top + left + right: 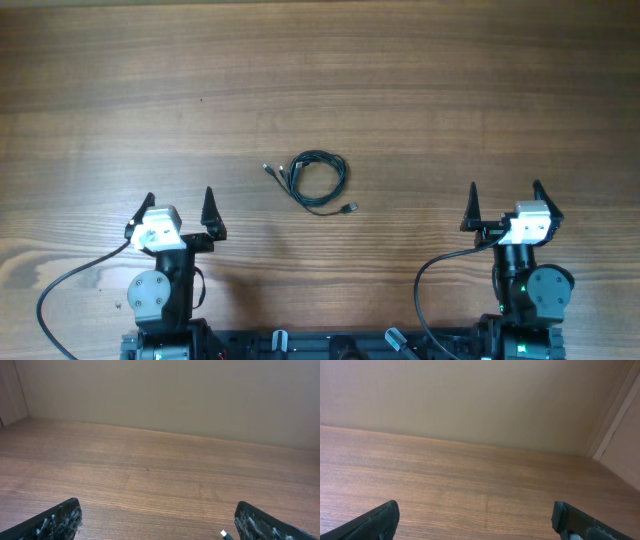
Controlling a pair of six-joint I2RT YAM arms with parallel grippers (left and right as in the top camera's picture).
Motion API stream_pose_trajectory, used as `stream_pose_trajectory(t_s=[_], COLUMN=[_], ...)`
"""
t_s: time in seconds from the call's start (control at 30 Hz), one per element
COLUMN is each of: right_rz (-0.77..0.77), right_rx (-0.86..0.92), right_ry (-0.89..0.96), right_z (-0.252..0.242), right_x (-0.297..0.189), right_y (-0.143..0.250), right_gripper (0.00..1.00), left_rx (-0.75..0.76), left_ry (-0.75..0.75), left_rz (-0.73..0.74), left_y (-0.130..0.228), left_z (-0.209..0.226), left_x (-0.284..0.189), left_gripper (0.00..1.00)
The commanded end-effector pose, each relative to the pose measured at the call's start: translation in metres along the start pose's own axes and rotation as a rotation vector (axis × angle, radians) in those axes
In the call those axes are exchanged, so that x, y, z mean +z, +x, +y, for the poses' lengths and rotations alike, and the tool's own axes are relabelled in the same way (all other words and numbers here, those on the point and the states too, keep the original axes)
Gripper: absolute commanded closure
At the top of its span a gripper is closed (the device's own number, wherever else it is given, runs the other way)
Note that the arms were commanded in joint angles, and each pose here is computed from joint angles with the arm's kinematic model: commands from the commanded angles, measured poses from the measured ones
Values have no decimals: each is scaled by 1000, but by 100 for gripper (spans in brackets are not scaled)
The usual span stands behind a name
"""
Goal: Untangle cables
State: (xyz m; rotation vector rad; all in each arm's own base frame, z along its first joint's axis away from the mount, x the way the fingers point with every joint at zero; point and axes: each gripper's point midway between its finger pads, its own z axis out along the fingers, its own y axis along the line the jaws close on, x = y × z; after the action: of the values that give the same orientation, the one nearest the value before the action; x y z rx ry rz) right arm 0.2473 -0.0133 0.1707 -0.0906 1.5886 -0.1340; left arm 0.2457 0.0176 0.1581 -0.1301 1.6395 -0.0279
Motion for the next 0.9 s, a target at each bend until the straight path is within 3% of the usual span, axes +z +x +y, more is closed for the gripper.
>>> stream_pose_trajectory(t_s=[0.0,0.87], right_rz=[-15,-15], right_rx=[-14,-14], right_ry=[10,10], right_z=[-1,-1], right_x=[-1,-1], right_y=[-4,-4], right_gripper=[0,0], left_rx=[16,16], left_ry=[15,15], left_rz=[2,2], left_y=[2,2], left_z=[-3,-3], left_x=[0,0], left_gripper=[1,0])
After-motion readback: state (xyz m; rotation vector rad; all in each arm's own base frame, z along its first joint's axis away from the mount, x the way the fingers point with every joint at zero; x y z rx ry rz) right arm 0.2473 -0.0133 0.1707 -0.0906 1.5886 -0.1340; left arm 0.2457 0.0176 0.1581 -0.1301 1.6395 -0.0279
